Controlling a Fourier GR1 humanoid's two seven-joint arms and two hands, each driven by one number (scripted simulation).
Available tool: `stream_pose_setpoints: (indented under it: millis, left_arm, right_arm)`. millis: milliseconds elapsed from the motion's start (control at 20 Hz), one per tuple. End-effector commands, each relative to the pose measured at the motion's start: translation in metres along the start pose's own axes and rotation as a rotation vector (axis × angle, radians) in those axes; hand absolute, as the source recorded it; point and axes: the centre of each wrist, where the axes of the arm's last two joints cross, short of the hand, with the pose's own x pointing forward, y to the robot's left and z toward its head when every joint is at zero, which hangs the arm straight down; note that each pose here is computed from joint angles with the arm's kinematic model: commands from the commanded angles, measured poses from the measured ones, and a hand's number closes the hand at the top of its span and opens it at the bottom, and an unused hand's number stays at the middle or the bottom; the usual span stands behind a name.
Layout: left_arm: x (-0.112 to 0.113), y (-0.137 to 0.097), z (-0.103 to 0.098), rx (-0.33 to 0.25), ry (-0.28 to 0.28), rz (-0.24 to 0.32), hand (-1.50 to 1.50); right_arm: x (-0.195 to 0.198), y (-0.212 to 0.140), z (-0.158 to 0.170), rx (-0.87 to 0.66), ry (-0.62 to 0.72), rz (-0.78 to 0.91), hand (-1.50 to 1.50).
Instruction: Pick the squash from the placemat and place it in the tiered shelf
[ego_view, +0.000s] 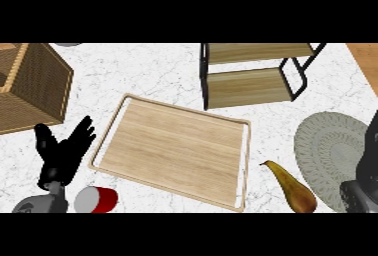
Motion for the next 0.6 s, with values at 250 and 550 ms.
stream_pose_setpoints:
  millis: [250, 550]
  left_arm:
    - [0.005, -0.002, 0.006, 0.011, 0.019, -0.019, 0.0]
    - [-0.001, -0.014, 0.009, 0.001, 0.018, 0.002, 0.0]
  right_arm:
    - [-0.019, 0.011, -0.053, 0.098, 0.01, 0.063, 1.5]
    - [-0.048, 0.015, -0.077, 0.078, -0.003, 0.115, 1.5]
